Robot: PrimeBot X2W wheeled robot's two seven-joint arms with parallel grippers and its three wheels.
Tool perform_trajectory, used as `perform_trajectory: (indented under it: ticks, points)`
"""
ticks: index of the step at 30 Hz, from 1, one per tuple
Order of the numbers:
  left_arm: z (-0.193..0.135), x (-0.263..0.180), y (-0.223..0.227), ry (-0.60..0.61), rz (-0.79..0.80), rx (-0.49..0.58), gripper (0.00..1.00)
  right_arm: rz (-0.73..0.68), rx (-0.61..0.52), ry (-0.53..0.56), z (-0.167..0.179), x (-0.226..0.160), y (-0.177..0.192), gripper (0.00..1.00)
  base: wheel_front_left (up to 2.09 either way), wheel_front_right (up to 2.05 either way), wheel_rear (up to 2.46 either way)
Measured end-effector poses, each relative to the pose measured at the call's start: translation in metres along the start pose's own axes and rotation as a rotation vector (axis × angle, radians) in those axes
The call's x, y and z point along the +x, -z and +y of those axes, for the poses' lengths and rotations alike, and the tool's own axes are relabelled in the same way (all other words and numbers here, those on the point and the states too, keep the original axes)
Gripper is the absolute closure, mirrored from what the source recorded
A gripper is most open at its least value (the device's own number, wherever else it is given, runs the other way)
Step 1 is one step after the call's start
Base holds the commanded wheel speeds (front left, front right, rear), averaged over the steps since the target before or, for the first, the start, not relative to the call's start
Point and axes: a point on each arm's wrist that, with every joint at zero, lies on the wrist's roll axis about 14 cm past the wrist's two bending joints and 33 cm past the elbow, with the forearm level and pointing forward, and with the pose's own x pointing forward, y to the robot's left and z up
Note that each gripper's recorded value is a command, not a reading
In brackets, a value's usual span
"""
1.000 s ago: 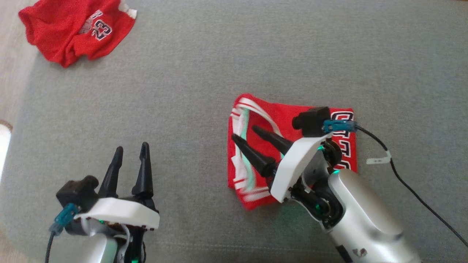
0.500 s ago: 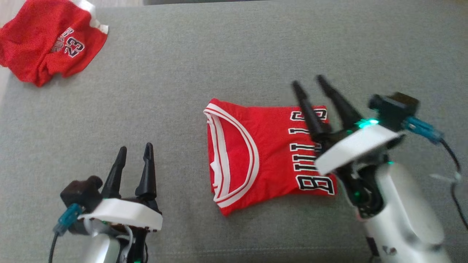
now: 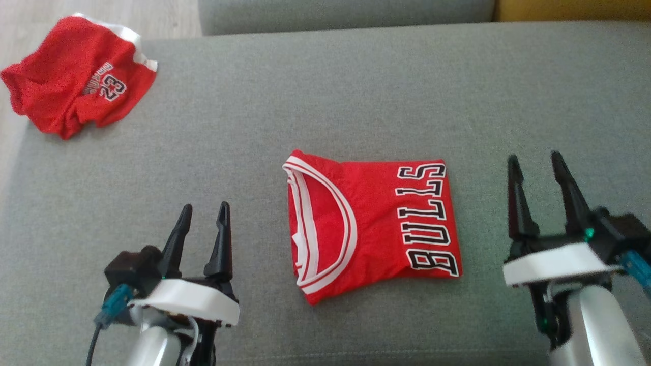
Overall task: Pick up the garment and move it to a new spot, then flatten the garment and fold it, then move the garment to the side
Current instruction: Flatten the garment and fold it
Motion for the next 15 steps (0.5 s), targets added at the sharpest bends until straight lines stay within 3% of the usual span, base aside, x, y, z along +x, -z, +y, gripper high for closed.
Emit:
perform_trajectory:
  ticks: [8, 15]
  points:
    - [0.0, -0.016, -0.01, -0.007, -0.031, 0.019, 0.0, 0.016, 0.031, 0.057, -0.013, -0.026, 0.012, 0.0, 0.0, 0.0, 0.0]
    - [0.008, -0.027, -0.008, -0.041, -0.028, 0.021, 0.0, 0.038, 0.082, 0.04, -0.003, -0.035, 0.021, 0.0, 0.0, 0.0, 0.0]
